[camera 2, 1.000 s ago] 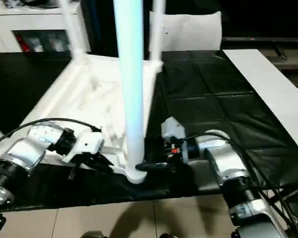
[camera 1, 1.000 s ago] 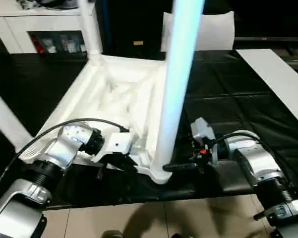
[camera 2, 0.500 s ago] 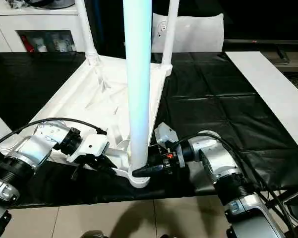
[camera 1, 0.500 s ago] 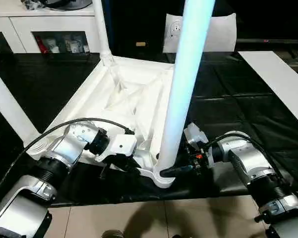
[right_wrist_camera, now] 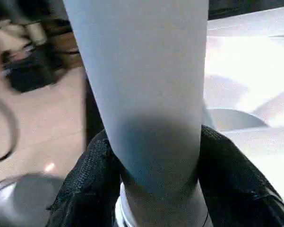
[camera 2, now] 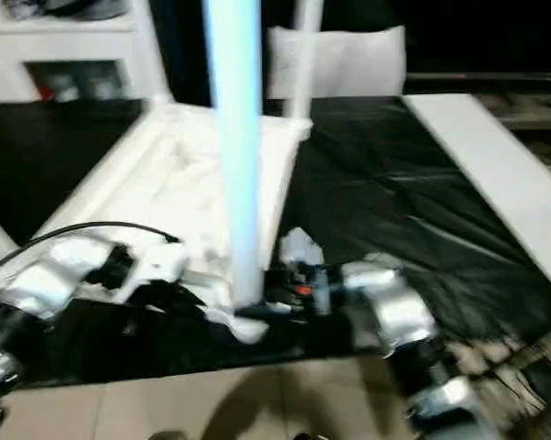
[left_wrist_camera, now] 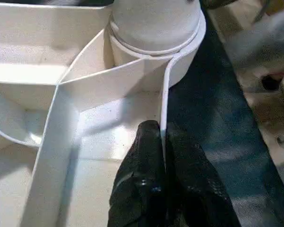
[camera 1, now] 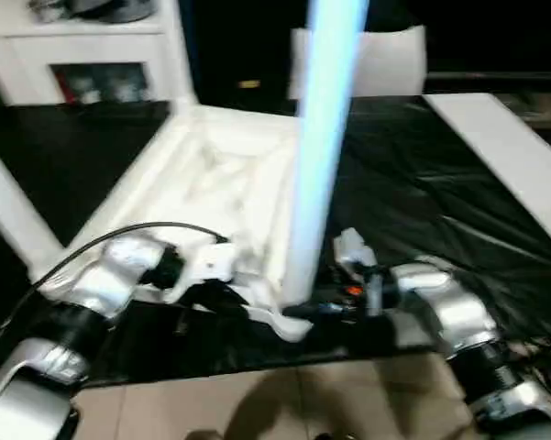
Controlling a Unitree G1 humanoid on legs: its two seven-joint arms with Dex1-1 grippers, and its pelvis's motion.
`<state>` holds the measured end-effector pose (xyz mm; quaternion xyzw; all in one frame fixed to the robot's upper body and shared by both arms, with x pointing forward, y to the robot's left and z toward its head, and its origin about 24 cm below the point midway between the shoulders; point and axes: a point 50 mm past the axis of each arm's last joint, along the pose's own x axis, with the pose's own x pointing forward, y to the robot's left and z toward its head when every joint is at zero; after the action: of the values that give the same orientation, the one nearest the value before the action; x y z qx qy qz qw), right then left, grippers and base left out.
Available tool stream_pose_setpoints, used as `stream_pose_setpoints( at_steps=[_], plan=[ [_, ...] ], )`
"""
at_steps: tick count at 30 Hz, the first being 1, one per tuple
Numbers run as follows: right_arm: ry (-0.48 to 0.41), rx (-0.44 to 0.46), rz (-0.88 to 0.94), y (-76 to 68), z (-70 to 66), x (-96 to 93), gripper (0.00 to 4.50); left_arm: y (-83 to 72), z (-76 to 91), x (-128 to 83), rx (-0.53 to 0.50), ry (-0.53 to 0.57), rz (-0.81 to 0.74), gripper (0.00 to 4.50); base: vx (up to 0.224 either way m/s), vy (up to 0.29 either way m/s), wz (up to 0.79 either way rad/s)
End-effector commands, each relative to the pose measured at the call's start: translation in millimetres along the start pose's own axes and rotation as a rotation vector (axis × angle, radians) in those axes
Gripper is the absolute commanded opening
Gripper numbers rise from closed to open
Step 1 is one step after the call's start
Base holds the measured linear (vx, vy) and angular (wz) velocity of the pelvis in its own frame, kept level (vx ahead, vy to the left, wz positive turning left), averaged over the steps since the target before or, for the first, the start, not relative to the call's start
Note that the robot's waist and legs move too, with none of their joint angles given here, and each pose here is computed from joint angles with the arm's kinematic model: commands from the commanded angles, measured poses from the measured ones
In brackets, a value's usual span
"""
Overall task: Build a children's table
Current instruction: Rotate leg to tighten
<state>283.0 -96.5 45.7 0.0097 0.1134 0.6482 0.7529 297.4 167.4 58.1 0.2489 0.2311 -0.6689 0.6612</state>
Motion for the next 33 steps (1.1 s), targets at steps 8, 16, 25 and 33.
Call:
stream_pose_setpoints(
  at_steps=[8, 16, 25, 33],
  plan=[
    [-0.060, 0.168, -0.468, -15.3, -6.6, 50.3, 1.97, 6.0, 13.8, 29, -0.159, -0.082, 0.261, 0.00, -0.009, -0.008, -0.04],
    [-0.031, 0.270, -0.666, -23.9, -1.2, 86.2, 1.97, 22.0, 38.5, 51, -0.267, -0.131, 0.470, 0.00, -0.001, -0.009, -0.11],
    [-0.098, 0.214, -0.599, -17.5, 2.6, 88.0, 2.86, 22.0, 44.4, 52, -0.243, -0.101, 0.492, 0.00, 0.000, 0.000, 0.00],
    [-0.162, 0.017, -0.500, -22.2, 12.9, 33.6, 3.62, 9.4, 30.3, 37, -0.126, -0.083, 0.330, 0.00, 0.000, 0.000, 0.00]
  ],
)
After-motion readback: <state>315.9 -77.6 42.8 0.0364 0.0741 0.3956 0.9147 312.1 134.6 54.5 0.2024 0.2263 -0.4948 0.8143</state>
